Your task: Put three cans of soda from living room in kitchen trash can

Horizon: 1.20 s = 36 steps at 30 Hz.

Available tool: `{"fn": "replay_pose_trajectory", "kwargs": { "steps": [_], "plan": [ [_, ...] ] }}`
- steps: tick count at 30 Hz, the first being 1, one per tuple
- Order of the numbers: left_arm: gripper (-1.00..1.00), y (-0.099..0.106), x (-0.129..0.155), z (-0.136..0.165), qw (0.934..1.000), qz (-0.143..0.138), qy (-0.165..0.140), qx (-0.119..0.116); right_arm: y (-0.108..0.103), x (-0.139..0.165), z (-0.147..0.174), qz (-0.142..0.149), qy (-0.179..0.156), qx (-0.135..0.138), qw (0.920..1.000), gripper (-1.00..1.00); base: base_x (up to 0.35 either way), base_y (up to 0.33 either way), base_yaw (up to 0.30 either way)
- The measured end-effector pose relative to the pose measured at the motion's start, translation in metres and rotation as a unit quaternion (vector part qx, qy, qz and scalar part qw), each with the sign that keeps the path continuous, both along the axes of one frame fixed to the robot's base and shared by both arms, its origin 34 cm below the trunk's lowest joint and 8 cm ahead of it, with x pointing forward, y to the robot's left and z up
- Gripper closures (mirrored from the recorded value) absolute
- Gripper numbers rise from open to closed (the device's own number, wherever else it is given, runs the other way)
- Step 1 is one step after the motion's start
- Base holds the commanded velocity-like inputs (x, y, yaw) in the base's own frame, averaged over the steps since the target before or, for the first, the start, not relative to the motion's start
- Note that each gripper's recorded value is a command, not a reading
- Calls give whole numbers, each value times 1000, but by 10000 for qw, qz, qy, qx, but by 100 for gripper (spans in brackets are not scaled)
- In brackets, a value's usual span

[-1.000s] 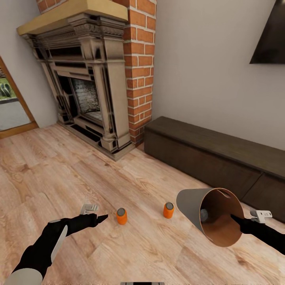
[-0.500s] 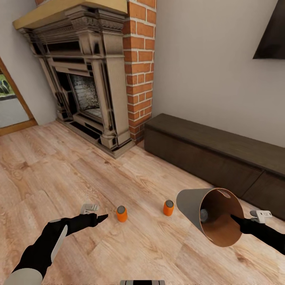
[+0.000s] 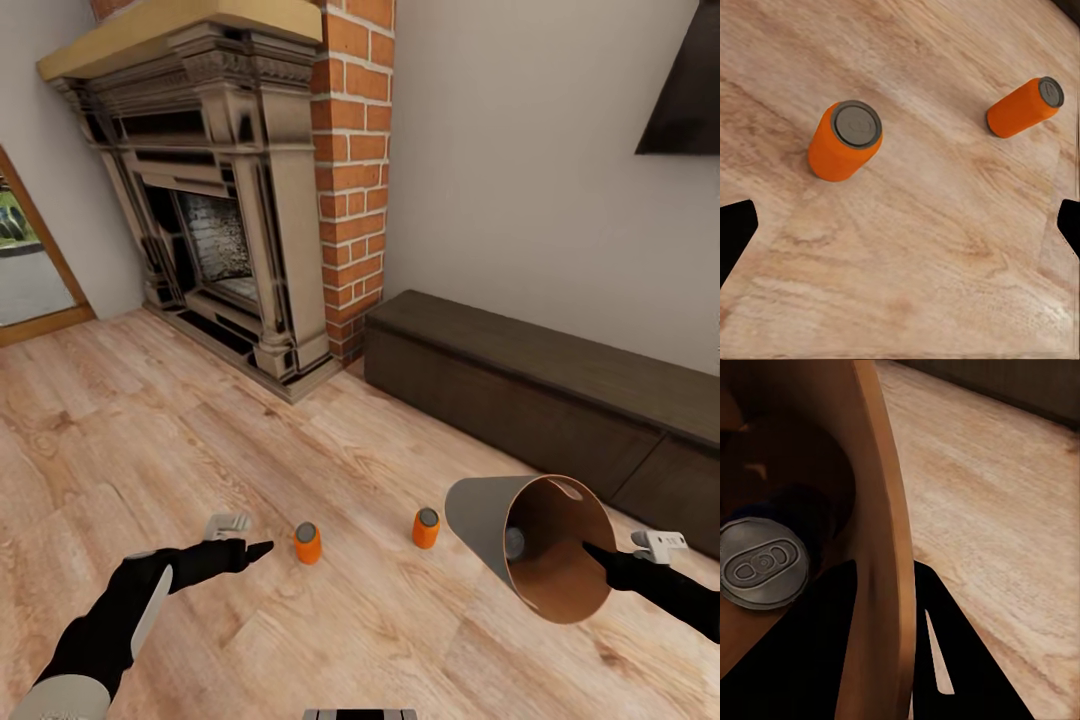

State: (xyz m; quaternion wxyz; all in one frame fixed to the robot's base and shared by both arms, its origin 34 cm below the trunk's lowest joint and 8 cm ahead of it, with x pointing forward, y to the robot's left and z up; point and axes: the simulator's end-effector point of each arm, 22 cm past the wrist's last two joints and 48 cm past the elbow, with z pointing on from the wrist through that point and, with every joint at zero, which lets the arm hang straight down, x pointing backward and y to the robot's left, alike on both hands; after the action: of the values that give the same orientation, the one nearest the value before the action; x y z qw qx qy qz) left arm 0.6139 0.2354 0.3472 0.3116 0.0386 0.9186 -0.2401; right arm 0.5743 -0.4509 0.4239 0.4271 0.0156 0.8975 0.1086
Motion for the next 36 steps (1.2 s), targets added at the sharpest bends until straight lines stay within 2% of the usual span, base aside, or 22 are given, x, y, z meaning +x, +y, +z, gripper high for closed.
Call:
{"fn": "replay_pose_trajectory", "kwargs": {
  "steps": [2,9,36],
  "plan": [
    [-100,-2,1,3,9999,7,100,-37,0,0,3,1,-24,0,10000,100,0,0,0],
    [-100,-4,3,13,9999,4,101,-67,1,2,12,1,-112,6,9999,100,0,0,0],
    [-100,-5,11,52,9994,-3,324,-88,1,13,51,19,117,-13,9999,100,0,0,0]
  ]
}}
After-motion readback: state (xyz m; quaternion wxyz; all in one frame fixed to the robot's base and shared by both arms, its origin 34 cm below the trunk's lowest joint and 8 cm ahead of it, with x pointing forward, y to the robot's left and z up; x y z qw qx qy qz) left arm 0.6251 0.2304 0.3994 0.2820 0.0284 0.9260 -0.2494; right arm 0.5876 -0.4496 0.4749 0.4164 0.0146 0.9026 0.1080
